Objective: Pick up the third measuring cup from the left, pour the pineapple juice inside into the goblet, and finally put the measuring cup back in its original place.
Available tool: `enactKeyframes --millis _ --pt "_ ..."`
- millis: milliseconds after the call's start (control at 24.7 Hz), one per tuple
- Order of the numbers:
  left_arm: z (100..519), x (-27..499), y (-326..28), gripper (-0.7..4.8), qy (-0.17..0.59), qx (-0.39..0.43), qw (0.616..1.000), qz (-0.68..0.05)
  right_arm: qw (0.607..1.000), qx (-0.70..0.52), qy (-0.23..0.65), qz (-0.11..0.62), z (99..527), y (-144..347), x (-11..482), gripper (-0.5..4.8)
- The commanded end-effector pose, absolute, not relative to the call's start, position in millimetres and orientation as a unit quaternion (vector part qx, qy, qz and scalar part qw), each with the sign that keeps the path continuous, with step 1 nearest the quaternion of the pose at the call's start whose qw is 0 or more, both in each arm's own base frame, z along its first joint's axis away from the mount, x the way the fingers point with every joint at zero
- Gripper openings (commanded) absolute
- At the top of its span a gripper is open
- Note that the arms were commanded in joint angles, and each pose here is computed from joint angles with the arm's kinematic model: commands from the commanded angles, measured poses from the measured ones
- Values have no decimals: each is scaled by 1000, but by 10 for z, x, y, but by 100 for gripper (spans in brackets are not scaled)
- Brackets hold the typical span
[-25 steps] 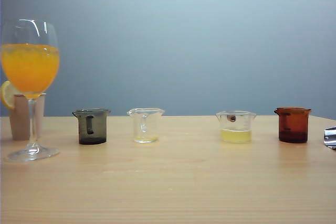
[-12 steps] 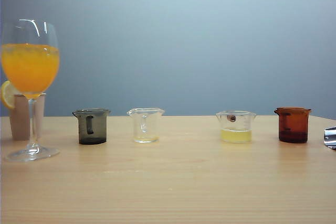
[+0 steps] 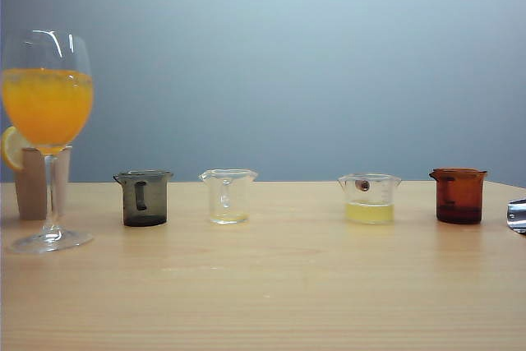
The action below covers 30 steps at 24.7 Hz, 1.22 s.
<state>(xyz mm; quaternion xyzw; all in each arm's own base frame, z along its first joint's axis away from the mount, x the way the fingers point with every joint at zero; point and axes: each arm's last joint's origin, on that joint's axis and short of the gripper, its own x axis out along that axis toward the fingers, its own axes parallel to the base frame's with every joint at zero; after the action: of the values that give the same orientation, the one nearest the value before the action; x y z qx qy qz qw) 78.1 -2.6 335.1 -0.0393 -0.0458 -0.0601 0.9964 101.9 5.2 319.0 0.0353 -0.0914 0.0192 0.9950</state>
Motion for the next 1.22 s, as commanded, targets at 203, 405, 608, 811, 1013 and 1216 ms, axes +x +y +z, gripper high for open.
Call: enactKeyframes --millis 203,405,608,811,1013,1216 --pt "3528 901 -75 -5 -13 -42 994 -101 992 52 -108 28 3240 202 1262 -4" --pt "3490 972 -158 -5 17 -55 990 -131 994 47 -81 48 3178 433 1343 -4" --pt "3483 930 -236 -5 53 -60 987 -136 994 52 -36 94 3061 809 1374 -4" --pt "3518 903 -276 -5 49 -60 984 -158 984 137 5 115 2931 1058 1483 -4" --pt "3532 899 -273 -5 46 -59 985 -157 991 113 43 53 2655 1207 1600 -4" --pt "3531 900 -274 -5 47 -58 985 -157 994 89 64 23 2365 1310 1688 -4"
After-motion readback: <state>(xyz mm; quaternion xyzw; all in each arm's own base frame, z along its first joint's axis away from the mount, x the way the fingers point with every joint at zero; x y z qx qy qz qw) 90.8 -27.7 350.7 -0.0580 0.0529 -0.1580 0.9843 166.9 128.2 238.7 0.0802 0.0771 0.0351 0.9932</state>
